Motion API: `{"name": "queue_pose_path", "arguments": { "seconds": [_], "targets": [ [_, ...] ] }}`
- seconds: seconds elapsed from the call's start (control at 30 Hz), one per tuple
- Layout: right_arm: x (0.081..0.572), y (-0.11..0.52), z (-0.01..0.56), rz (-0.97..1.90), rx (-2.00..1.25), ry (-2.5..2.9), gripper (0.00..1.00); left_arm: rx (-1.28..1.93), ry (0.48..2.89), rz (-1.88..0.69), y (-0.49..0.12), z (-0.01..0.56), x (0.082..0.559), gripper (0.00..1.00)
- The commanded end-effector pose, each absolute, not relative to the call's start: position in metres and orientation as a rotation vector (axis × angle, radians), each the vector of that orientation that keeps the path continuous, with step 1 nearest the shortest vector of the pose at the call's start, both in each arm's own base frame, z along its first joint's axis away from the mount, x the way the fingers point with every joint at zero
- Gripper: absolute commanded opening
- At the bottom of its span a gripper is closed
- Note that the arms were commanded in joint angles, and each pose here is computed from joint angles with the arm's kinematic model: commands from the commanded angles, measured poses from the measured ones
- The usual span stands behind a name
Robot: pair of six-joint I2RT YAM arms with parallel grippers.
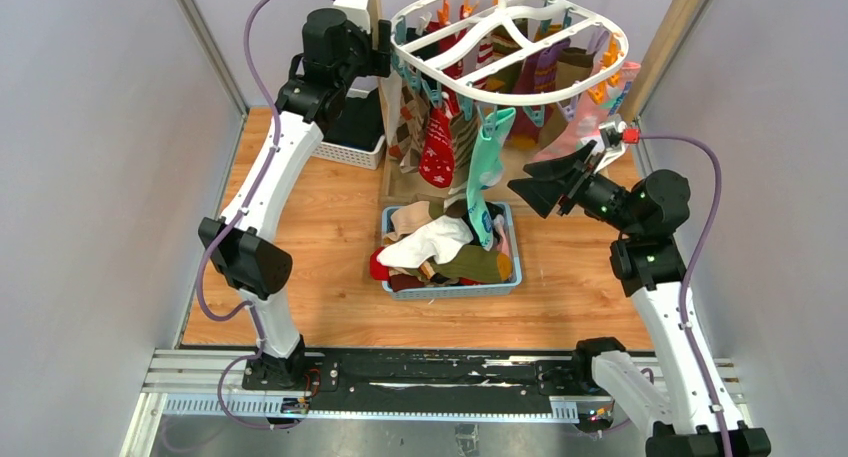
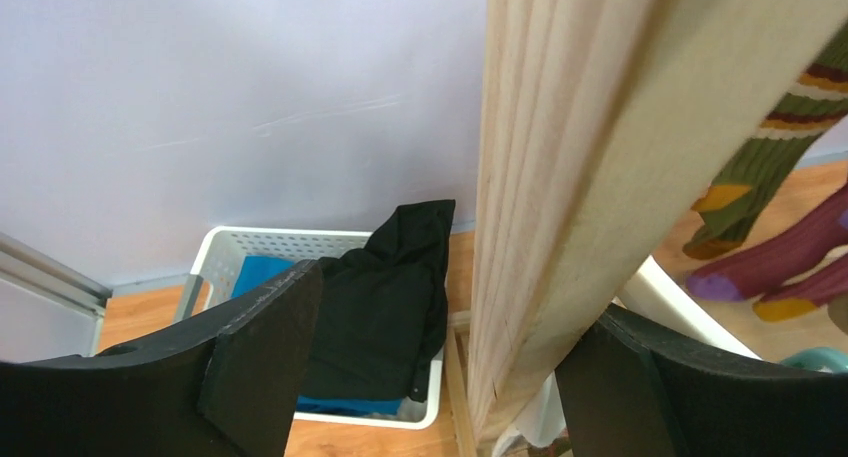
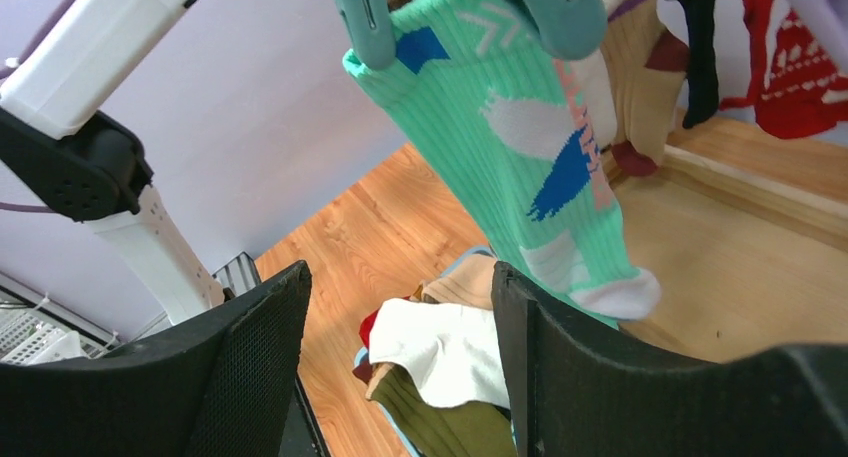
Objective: Clip the socks to the hanger
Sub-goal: Rotate the hanger at the clothesline.
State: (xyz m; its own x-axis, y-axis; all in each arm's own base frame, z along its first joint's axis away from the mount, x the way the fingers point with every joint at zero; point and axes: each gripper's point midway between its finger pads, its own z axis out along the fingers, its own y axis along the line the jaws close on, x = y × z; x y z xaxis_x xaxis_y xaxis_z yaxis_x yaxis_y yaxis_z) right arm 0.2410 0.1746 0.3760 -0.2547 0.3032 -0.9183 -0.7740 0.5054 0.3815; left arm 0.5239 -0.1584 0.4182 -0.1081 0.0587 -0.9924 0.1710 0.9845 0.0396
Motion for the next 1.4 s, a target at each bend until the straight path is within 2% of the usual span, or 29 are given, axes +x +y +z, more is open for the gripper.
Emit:
{"name": "queue_pose_path", "arguments": {
  "seconds": [0.0,0.53,1.07,1.2,1.37],
  "targets": [
    [0.235,0.174,0.400,1.116,-0.507,1.403,0.66,0.100,1.644,0.023,-0.123,0.433,0.539,0.84],
    [0.264,0.164,0.449,1.247,-0.565,1.256,0.64,0.137,1.639,-0.027,-0.132,0.440,0.535,0.86],
    [0.272,0.179,0.458,1.349,-0.580,1.182,0.54,0.143,1.633,-0.030,-0.132,0.446,0.533,0.86],
    [0.269,0.180,0.468,1.364,-0.595,1.144,0.45,0.145,1.629,-0.033,-0.133,0.448,0.534,0.86],
    [0.261,0.185,0.467,1.384,-0.614,1.133,0.29,0.143,1.626,-0.042,-0.133,0.451,0.531,0.86]
  ]
}}
